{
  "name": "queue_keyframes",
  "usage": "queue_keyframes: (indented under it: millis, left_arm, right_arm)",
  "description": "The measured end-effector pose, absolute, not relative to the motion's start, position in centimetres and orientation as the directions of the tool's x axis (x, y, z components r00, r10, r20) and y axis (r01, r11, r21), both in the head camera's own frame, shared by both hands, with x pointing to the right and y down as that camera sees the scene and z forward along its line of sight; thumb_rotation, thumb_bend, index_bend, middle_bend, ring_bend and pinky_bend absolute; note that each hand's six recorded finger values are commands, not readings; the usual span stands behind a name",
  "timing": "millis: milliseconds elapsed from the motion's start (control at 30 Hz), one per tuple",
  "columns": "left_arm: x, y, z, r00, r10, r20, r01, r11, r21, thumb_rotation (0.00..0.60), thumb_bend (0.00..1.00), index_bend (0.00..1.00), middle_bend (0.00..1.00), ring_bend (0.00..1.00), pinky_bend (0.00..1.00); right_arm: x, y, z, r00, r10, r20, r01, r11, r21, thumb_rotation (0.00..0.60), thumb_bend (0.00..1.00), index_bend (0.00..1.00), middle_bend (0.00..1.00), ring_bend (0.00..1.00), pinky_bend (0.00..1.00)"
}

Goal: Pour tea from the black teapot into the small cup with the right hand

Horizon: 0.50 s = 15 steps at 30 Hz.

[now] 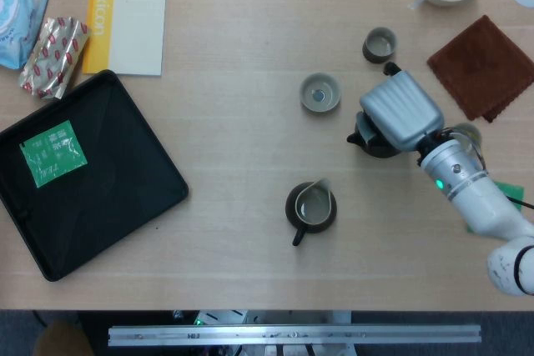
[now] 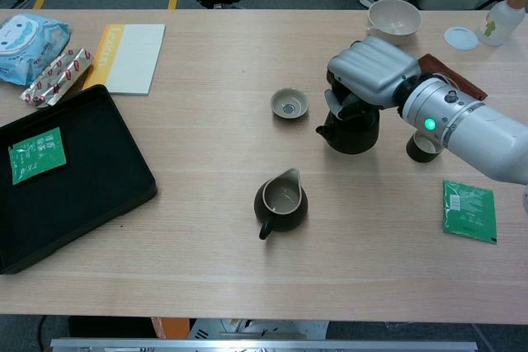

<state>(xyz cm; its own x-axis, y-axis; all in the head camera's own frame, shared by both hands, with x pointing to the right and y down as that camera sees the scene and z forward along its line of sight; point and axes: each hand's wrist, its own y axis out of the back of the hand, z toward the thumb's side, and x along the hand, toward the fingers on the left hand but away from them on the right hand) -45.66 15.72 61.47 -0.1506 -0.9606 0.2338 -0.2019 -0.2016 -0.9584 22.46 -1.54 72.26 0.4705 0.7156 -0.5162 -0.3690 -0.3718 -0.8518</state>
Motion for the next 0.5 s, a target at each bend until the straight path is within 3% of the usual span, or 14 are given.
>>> queue_keyframes:
  millis: [500]
  left_arm:
    - [-45.7,15.7,61.2,-0.148,-0.963,0.227,-0.202,-0.196,-0.96,0.6,0.39,0.15,0.19,0.14,0.13]
  right_arm:
    - [23.4,0.3,75.0,0.454,0.692,-0.562,-0.404,-0.402,-0.821,0.404,0.63,0.99,0.78,0.73,0.29]
